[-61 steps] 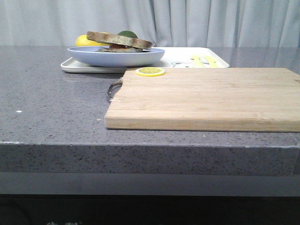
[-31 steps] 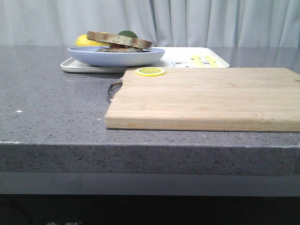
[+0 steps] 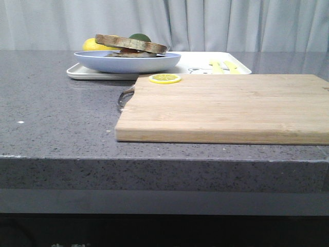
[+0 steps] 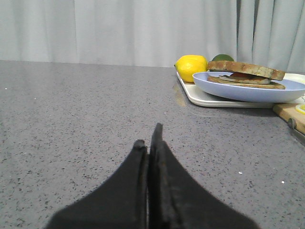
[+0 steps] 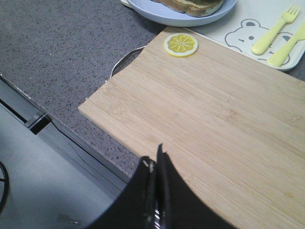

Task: Place bread and move sandwich to tray

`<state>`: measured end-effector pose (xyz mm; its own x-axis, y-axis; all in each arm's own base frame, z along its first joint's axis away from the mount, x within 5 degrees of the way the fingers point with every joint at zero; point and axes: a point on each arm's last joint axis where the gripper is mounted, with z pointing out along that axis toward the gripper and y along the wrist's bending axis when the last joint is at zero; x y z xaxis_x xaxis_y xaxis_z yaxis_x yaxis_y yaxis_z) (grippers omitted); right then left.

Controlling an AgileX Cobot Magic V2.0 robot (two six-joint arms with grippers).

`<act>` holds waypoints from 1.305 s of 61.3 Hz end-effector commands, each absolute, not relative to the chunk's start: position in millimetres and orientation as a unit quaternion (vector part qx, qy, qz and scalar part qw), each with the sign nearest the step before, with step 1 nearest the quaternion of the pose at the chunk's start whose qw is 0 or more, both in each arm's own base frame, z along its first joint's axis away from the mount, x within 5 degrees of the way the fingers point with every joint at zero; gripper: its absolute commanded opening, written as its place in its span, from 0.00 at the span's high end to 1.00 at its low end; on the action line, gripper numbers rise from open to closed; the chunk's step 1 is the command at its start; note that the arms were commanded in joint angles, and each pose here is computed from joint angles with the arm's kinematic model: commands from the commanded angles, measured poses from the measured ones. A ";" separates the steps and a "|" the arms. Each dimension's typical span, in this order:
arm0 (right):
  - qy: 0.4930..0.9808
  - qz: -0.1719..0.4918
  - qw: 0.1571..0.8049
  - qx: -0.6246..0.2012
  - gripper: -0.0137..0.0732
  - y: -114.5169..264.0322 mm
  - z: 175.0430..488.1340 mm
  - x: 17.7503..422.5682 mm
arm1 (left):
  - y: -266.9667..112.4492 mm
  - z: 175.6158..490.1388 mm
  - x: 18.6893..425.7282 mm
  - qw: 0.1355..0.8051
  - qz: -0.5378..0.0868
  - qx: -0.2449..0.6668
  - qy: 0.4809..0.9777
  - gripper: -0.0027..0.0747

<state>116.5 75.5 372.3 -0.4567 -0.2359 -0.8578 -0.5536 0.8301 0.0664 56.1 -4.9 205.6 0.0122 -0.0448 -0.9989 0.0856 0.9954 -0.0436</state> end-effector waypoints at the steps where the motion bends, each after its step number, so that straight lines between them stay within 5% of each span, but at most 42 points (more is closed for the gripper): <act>1: 0.814 0.174 0.504 -0.230 0.92 74.4 385.4 117.5 | -4.3 214.0 53.7 0.747 -0.049 0.009 0.662 0.99; 13: 0.815 0.168 0.511 -0.215 0.92 68.0 380.2 114.6 | -4.3 213.9 53.9 0.747 -0.049 0.009 0.663 0.99; 24: 0.792 0.124 0.584 -0.128 0.92 36.6 359.5 98.5 | -4.3 213.9 53.9 0.747 -0.049 0.009 0.663 0.99; 48: 0.690 0.043 0.723 0.008 0.92 3.4 257.6 60.2 | -4.3 213.9 53.9 0.747 -0.049 0.009 0.663 0.99; 63: 0.658 0.039 0.751 0.035 0.92 -0.5 211.3 56.1 | -4.3 213.9 53.9 0.747 -0.049 0.009 0.663 0.99; 80: 0.671 0.043 0.739 0.033 0.92 0.5 207.1 54.8 | -4.3 213.9 53.9 0.747 -0.049 0.009 0.663 0.99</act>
